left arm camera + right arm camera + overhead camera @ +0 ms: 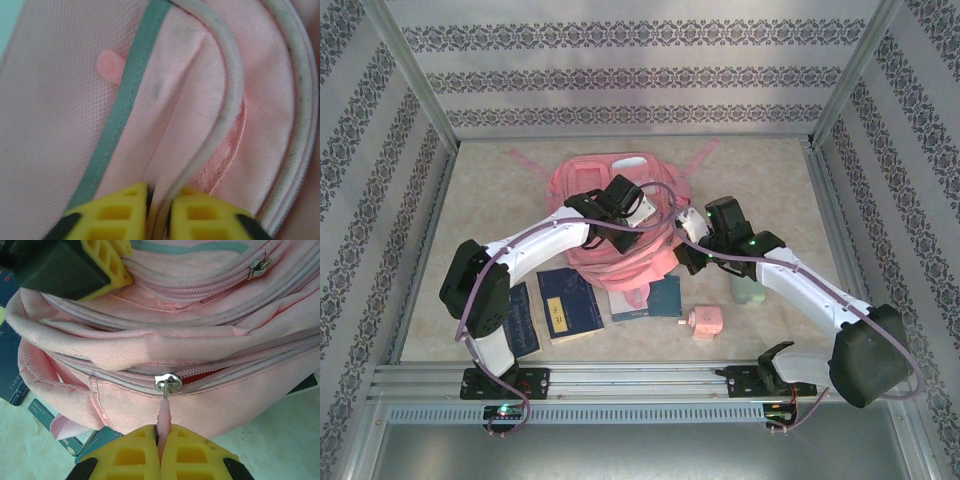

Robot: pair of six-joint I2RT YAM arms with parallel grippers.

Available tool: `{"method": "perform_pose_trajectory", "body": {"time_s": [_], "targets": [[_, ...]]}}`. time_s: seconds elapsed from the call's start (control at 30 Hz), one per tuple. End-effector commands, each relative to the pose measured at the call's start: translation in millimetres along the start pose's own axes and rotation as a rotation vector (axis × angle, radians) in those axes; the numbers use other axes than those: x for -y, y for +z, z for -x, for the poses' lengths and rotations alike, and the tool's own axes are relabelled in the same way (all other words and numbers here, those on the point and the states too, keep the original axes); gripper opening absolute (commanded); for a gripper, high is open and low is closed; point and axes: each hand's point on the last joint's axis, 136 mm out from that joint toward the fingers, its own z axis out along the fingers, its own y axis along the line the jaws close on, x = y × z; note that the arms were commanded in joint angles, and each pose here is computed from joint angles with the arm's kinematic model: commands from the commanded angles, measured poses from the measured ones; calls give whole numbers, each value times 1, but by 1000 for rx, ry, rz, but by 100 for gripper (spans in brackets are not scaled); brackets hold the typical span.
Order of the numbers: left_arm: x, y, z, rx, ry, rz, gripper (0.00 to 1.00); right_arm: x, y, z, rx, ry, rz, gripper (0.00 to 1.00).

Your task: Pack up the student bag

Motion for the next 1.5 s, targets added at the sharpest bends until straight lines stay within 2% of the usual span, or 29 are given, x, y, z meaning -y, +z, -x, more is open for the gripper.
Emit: {"method": "perform_pose_trajectory", "body": {"time_s": [0.0,0.17,0.3,0.5,0.6,0.8,1.03,1.27,1.47], "targets": [[-12,-7,13,46,-63,6,0,-12,-13,18,75,-35,19,0],[5,-23,24,74,-130,-98,0,-12,-12,13,56,-57,0,0],[14,-34,33,84,-237,-166,0,-16,-8,6,24,-108,-23,0],[24,-31,35,15,-389,-249,0,-32,-9,7,29,-193,-45,0],[27,-34,43,28,-438,-282,0,-39,-10,6,28,-225,-48,0],[15,-48,65,109,-612,-360,0,-53,-11,0,24,-253,-42,0],[-6,-60,71,151,-675,-343,0,-66,-23,-1,36,-271,-38,0],[-26,-75,87,227,-793,-397,0,-77,-25,-6,15,-271,-15,0],[-28,-91,110,261,-831,-444,0,-89,-23,10,41,-254,0,0]]}}
